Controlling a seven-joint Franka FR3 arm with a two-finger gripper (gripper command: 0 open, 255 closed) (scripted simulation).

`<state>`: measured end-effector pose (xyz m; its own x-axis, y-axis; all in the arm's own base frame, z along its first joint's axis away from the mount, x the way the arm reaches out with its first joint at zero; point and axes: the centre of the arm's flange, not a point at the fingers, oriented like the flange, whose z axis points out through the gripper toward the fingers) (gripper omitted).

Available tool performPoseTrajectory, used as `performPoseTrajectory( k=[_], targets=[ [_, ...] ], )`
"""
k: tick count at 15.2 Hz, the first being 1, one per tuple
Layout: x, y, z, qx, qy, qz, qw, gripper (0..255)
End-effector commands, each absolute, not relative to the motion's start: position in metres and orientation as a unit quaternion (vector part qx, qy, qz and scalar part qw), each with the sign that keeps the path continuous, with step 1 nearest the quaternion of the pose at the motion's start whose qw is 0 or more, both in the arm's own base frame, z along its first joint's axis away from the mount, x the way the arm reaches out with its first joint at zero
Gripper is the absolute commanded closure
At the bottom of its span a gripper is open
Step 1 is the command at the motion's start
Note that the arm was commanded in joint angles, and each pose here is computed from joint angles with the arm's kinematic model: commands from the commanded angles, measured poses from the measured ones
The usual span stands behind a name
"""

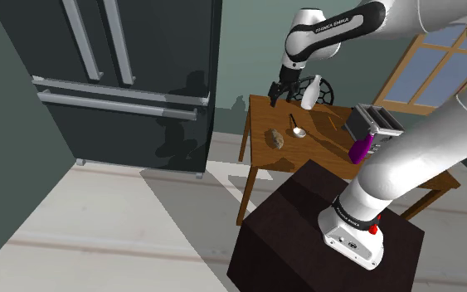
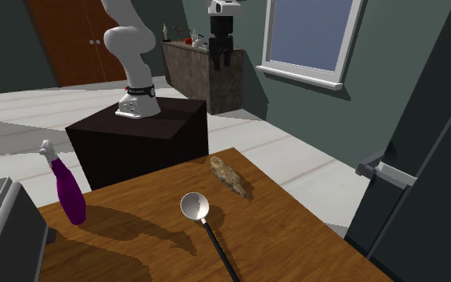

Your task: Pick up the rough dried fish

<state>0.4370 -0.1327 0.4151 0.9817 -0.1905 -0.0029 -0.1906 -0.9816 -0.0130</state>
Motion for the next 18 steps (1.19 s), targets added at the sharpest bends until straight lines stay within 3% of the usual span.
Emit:
performPoseTrajectory(
  k=[1,18],
  targets=[
    [0.447,-0.147,0.393,-0.994,0.111,0.004,0.007,0],
    [0.506,-0.285,0.221,-0.971,0.236,0.035,0.015,0]
  ],
)
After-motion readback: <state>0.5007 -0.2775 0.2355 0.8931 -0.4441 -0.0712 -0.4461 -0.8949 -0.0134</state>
